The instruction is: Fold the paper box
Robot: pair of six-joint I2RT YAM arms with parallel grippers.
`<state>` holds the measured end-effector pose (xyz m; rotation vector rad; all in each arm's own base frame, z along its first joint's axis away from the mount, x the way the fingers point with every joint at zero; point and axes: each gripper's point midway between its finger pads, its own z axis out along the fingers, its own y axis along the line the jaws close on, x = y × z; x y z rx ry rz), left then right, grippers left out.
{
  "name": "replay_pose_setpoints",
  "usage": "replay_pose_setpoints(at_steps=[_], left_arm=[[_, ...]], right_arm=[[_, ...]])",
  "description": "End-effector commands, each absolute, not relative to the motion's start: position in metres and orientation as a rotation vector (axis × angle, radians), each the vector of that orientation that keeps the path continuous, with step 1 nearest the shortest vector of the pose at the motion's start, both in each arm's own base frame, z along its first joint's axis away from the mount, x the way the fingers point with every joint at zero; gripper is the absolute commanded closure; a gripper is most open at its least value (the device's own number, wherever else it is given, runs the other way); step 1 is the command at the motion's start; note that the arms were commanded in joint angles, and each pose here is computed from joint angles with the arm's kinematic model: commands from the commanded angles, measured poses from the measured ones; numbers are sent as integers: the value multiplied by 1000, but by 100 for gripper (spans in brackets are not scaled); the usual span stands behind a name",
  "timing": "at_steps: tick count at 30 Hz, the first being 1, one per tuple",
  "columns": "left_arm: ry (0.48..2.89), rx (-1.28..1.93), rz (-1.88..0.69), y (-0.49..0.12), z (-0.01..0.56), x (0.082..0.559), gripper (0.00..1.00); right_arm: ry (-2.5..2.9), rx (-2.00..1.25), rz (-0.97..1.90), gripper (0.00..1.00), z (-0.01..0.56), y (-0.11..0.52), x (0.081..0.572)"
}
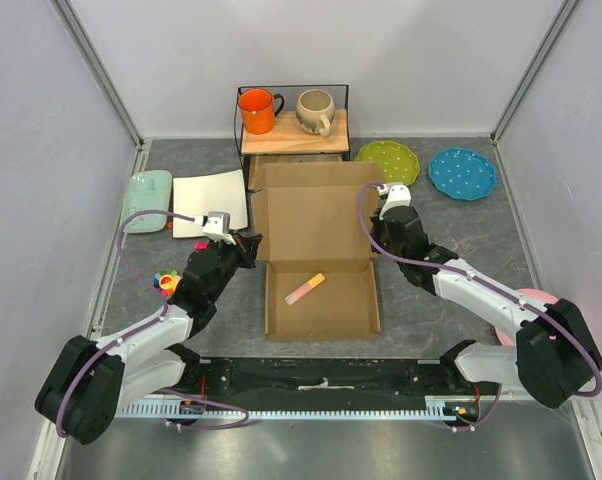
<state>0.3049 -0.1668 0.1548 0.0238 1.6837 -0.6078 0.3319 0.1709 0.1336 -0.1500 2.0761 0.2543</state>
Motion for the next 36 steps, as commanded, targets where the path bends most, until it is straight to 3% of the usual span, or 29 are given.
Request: replay_pose_setpoints(at_steps=[1, 8, 13, 18, 29, 36], left_arm=[[1593, 35, -618, -172, 192, 312, 94], [1678, 76, -569, -174, 195, 317, 75], [1731, 102, -493, -171, 205, 327, 53], [1955, 150, -473, -172, 179, 328, 39], [2206, 296, -561, -187, 154, 311, 37], [2246, 337, -567, -188, 147, 316, 60]], right_arm=[[2017, -147, 193, 95, 152, 172, 341], [1985, -182, 117, 100, 153, 169, 335], [1978, -200, 106, 100, 153, 171, 331], [1963, -196, 101, 100, 161, 169, 328], [1950, -196, 105, 100, 166, 169, 323], [1954, -204, 100, 100, 163, 170, 324]])
